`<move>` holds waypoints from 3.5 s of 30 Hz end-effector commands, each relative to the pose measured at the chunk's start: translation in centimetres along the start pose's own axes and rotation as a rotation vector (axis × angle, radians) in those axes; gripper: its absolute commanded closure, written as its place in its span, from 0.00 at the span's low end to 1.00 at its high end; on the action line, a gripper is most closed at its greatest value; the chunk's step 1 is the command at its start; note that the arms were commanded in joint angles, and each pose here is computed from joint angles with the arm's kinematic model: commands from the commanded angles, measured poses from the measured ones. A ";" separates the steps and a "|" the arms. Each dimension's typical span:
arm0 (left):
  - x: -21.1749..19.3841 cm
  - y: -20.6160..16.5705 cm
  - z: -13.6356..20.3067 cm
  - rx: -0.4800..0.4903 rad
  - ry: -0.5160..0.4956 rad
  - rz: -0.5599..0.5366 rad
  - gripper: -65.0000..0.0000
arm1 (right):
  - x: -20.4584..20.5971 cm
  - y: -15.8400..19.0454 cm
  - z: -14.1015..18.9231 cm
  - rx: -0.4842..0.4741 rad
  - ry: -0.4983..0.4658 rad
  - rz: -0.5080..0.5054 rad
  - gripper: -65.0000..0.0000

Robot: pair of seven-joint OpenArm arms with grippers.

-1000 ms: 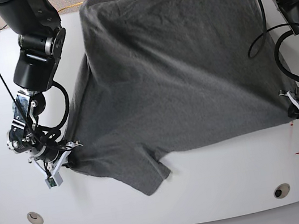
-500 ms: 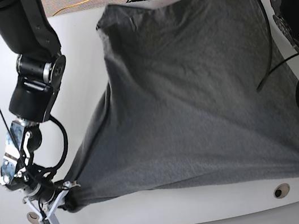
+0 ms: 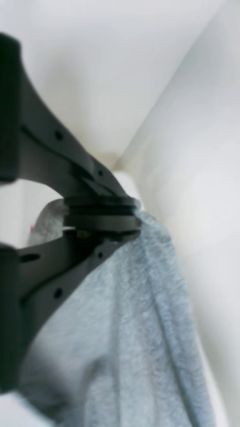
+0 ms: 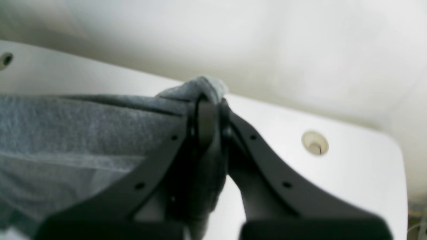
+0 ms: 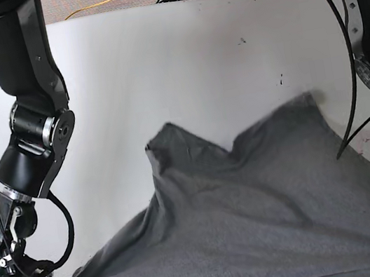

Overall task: Layout the t-shirt on the table in an organized manner, then fold the t-shirt properly
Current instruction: 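Lift the shirt with both grippers and swing it up and over, then lay the lifted shirt back down flat with both grippers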

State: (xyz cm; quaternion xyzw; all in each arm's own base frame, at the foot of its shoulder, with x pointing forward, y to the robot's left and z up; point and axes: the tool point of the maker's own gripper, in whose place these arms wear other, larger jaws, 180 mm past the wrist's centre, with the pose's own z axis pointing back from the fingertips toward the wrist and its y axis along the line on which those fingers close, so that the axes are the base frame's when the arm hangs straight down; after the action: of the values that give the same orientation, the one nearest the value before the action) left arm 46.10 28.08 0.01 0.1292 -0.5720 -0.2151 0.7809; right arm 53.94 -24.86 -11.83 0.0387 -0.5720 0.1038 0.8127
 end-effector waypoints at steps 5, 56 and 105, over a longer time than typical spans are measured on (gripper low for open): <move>5.1 1.1 1.6 0.028 -0.130 -0.033 1.00 | 5.1 -1.9 2.4 -0.052 -0.074 0.033 1.00; -19.6 -10.2 2.0 -0.159 0.385 -0.021 1.00 | -18.5 4.2 10.0 -0.118 0.342 0.166 1.00; 13.6 4.9 4.2 0.049 -0.271 -0.013 1.00 | 14.5 1.1 4.1 -0.050 -0.105 0.200 0.99</move>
State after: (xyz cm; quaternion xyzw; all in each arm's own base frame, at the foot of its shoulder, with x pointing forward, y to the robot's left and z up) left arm 47.44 26.28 11.49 0.1177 -0.6424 -0.2210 0.7243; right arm 54.62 -22.85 -1.18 -0.0328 -0.5766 0.1686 0.7988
